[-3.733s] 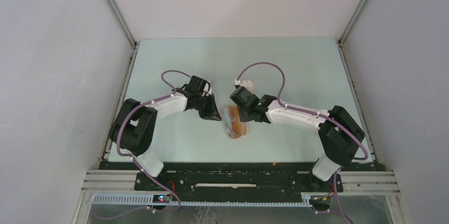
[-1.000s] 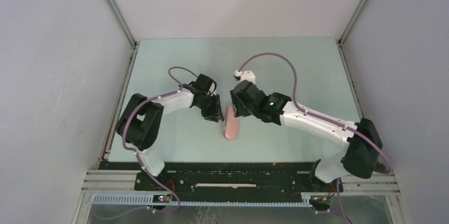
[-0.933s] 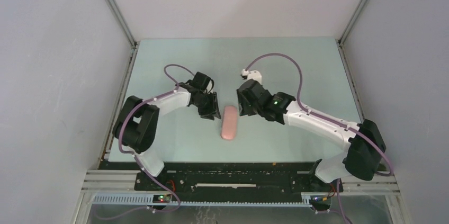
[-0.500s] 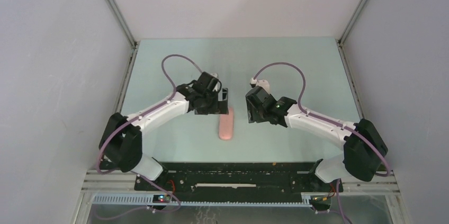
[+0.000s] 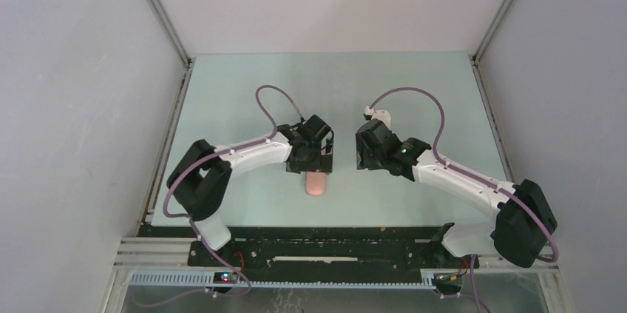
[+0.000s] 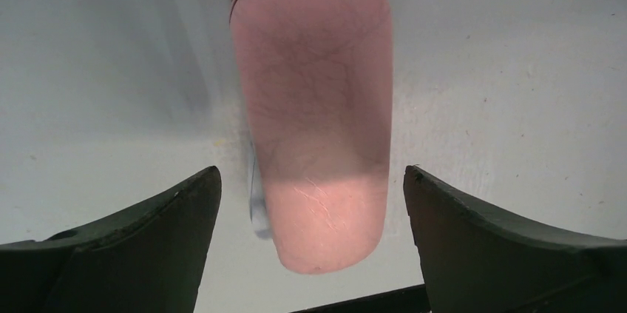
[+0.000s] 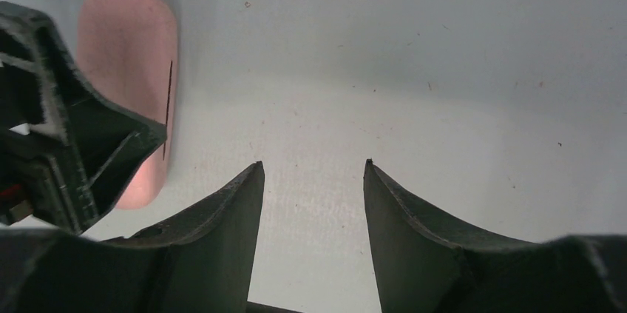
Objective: Organize the sunglasses
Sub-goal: Move the sunglasses case at the center of the board.
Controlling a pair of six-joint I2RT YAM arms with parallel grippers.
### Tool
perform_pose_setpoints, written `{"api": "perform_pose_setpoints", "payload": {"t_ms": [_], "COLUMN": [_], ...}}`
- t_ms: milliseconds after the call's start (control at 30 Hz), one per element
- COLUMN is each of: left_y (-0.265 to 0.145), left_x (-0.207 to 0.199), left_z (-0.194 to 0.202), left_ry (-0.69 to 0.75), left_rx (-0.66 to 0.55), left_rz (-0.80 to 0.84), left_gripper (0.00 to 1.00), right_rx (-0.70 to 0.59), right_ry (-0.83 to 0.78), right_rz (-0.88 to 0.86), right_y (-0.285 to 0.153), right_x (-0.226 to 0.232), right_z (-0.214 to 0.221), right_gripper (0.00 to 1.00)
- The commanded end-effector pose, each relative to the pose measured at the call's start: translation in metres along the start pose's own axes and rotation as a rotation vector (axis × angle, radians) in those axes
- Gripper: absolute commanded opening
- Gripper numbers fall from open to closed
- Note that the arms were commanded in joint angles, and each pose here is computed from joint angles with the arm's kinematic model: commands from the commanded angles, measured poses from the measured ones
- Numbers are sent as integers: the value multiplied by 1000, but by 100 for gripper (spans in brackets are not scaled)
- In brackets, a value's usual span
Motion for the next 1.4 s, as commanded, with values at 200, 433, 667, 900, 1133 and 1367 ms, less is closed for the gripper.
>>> {"api": "perform_pose_setpoints", "payload": {"t_ms": [200,433,667,900,1133,1367], "left_y": [11,10,1,26,64,91], "left_x": [-19,-24,-19,-13,-9,-7], "left_z": [-14,-15,-83,-147,-165,-145], "left_ry": [-39,-37,36,37,46,5], "left_rx": [-45,-39,-201,-213,-145,-77], "left_rz": [-7,12,-34,-39,-78,-27], "left_gripper": [61,26,0,5,5,22], "right_rx": [-25,-25,-40,-34,-65,-83], "right_ry": [34,39,82,152,205,233], "right_rz": [-14,-17,13,93,120,132], "right_y": [-4,-3,-4,-10,-30,-39], "right_x": [-1,-1,-11,-39,-66,-78], "right_z": [-4,-5,-10,-10,-2,4], "right_gripper": [61,61,61,61,61,61]}}
Point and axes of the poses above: each gripper's point midway between its finger pads, its own y axis out along the fingers, its own x axis along the line the jaws close on, z = x × y, the point moved 1 cm from there along -y, back along the fingers, and after that the axes turned 6 degrees about -y, right-handed, at the moved point
